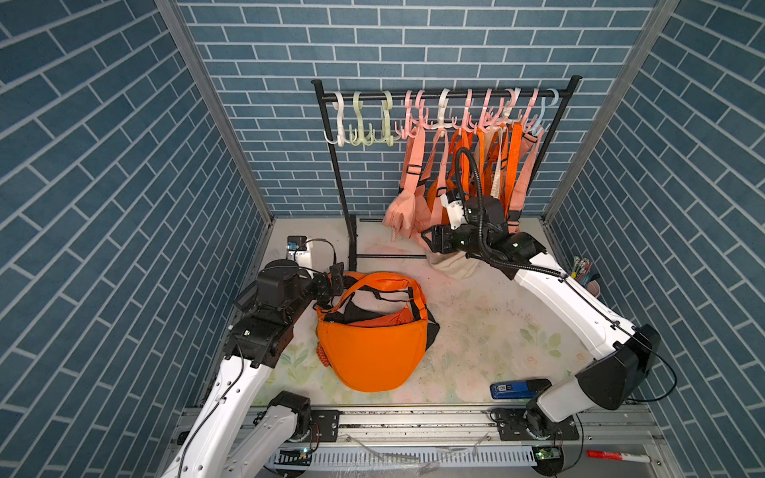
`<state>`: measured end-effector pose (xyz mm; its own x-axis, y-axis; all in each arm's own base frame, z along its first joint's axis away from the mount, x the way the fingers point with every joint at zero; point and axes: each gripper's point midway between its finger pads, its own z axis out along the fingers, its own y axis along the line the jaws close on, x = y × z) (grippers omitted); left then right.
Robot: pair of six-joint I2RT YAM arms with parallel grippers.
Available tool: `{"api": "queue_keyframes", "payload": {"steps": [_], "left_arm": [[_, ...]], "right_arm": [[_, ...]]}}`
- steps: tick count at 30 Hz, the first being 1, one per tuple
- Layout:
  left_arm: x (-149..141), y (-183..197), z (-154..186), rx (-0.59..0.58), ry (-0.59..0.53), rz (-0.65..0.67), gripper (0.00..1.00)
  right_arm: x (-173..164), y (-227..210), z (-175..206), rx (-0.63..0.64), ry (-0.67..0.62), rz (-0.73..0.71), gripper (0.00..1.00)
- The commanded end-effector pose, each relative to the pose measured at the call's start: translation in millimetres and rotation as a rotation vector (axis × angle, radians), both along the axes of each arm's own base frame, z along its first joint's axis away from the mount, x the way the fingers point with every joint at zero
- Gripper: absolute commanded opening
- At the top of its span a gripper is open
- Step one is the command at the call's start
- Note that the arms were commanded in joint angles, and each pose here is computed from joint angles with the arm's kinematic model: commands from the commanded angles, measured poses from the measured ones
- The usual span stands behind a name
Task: Take the bag off the hook
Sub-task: Place the bag inside the bag, then pick up the bag from the hook.
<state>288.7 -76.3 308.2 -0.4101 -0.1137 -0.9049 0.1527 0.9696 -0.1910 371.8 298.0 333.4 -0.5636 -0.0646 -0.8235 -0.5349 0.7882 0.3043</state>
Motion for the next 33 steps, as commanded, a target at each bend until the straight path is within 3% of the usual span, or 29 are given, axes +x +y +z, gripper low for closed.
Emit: {"api": "queue_keyframes", "payload": {"steps": [1,9,26,33], "left_arm": [[-4.5,-0.8,1.6,0.013,-0.016,-0.021,0.99],[-9.8,-2.6,3.1,0.000,-0.027,-0.037,0.99],[-10.2,-4.5,2.1,-0.021,-0.029,-0.046,0.99],[-11.0,-5.4,3.5,-0.028,-0.035,-0.052,0.99]], "right_arm": [[22.4,8.1,3.7,0.043,0.014,-0.029,0.73],[75.7,33.0,23.1,0.164,-0.014,-0.107,0.74],[157.9,59.5,19.8,0.251,-0.093,-0.219,0.73],[176.5,76.8,9.0,0.269,-0.091,-0.188,0.62]]}}
